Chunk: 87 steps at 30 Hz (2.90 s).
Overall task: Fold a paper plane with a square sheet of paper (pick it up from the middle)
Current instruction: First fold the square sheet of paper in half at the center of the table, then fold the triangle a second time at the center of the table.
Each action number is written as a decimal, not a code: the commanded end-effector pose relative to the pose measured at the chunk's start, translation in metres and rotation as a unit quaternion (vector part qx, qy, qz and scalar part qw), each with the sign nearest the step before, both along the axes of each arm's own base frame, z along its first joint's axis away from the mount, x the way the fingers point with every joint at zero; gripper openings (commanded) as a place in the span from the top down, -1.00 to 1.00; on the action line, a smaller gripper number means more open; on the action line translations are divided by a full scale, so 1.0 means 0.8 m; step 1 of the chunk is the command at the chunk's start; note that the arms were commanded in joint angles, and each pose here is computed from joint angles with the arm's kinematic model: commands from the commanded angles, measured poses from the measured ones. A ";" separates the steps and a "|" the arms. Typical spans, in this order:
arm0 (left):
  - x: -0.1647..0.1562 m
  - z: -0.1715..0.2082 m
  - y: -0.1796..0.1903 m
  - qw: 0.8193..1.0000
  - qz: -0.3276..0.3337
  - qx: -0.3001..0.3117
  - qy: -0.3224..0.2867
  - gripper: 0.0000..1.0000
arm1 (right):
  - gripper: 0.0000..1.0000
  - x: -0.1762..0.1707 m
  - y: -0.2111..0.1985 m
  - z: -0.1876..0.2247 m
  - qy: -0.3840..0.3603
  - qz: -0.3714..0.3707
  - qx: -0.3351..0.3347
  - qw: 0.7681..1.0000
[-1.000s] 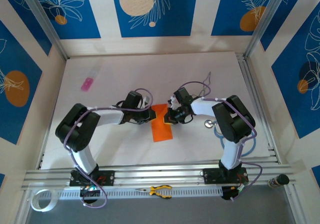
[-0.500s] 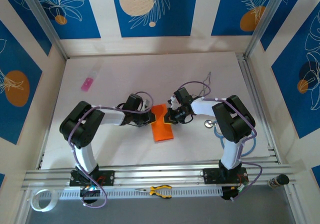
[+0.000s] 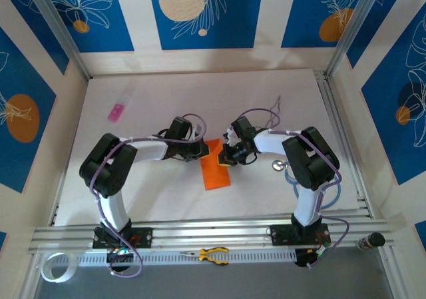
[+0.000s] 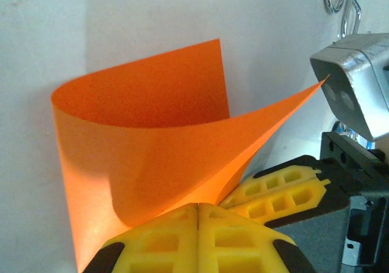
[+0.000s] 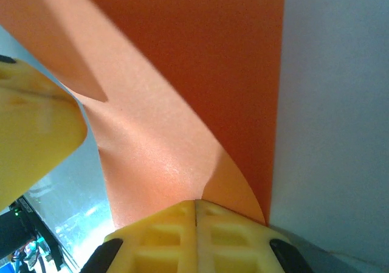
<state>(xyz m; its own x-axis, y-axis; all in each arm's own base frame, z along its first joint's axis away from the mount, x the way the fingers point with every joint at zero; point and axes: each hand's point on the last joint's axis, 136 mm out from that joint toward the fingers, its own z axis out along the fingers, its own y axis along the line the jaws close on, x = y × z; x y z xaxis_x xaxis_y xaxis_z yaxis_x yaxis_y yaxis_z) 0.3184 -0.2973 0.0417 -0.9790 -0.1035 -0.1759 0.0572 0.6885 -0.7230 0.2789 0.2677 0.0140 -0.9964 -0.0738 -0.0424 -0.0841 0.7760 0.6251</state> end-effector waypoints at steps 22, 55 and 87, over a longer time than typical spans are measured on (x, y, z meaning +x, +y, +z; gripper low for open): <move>0.026 -0.036 0.027 0.998 -0.003 0.060 0.013 0.95 | 1.00 -0.034 -0.032 -0.041 0.060 -0.002 -0.069 0.996; 0.092 -0.059 0.085 0.988 0.102 0.098 0.057 0.95 | 1.00 -0.042 -0.037 -0.047 0.065 0.000 -0.072 0.995; 0.075 0.083 0.092 0.993 0.105 0.048 -0.031 0.90 | 1.00 -0.030 -0.023 -0.028 0.049 -0.011 -0.059 0.997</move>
<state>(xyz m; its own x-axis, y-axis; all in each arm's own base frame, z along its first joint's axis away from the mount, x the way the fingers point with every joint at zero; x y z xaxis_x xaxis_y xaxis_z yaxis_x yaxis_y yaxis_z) 0.3923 -0.2201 0.0893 -0.9288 -0.2726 -0.2512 -0.0709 0.7957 -0.6016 0.2804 0.2679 0.0143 -0.9964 -0.0724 -0.0443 -0.0840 0.7661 0.6373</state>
